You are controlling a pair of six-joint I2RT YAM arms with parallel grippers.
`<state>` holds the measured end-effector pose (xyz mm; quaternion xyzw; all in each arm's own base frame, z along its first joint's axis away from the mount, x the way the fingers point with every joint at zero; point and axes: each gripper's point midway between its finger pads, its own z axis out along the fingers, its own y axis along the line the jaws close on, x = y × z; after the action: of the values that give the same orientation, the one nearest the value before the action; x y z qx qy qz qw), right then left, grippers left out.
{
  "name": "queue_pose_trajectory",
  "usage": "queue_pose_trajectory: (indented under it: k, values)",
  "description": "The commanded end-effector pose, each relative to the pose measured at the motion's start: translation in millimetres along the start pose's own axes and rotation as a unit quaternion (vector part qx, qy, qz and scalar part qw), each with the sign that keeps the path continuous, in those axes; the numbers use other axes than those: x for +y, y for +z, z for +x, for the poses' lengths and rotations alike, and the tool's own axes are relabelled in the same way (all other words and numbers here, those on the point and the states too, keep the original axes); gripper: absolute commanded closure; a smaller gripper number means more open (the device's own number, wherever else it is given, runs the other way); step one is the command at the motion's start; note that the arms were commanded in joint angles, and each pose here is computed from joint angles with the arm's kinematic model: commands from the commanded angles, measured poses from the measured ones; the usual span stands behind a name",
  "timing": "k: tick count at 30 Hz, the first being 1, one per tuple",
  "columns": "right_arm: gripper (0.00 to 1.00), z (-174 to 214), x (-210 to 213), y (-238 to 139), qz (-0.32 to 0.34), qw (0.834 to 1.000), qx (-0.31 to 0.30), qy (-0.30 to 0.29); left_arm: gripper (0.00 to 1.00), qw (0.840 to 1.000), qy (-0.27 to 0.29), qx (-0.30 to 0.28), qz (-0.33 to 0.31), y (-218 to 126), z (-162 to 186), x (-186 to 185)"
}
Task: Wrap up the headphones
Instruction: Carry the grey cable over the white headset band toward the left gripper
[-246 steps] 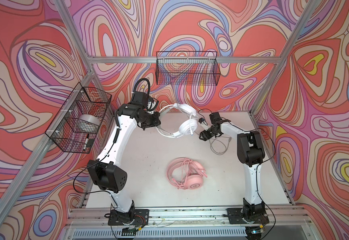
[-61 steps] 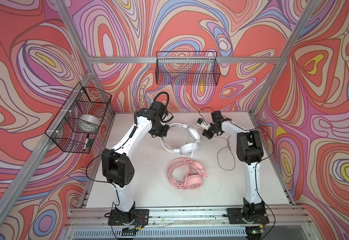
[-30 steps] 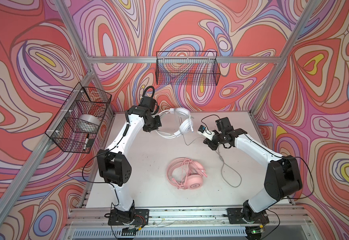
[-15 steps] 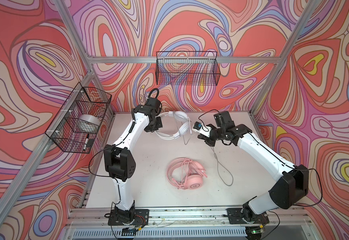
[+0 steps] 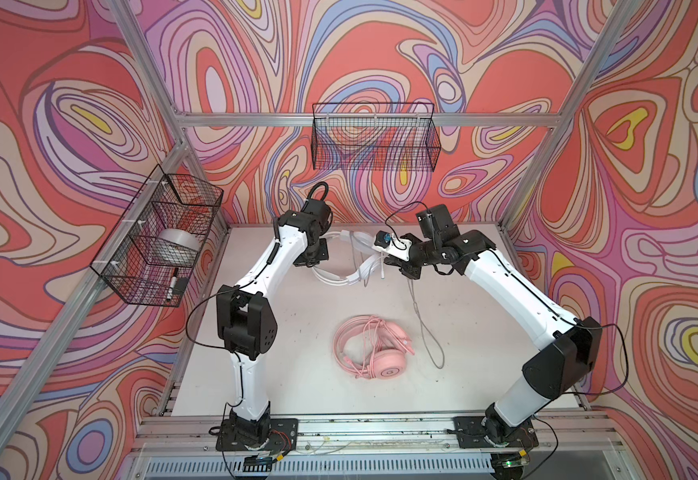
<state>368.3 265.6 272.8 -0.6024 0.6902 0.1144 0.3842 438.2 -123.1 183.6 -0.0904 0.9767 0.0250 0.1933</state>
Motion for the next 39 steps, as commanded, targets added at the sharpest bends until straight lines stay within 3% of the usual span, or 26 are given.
queue_pose_trajectory:
  k: [1,10,17,29,39]
  values:
    - [1.00,-3.5,-2.7,2.6,-0.007,1.000,0.008,-0.006,1.00,0.999,0.031,-0.019,-0.007,-14.2,-5.8,-7.6]
    - [1.00,10.1,-57.7,19.6,0.054,0.997,0.045,0.021,1.00,0.991,0.133,-0.029,-0.001,-22.5,-0.7,-23.8]
    - [1.00,32.8,-88.0,51.5,0.039,0.995,0.050,0.078,1.00,0.976,0.210,-0.055,0.013,-32.7,2.8,-33.5]
    - [1.00,78.3,-112.1,97.5,0.012,0.982,0.065,0.179,1.00,0.963,0.258,-0.060,0.059,-42.7,13.8,-41.5]
    - [0.82,124.9,-100.2,125.3,-0.020,0.957,0.044,0.285,1.00,0.960,0.244,-0.066,0.119,-58.2,17.0,-54.3]
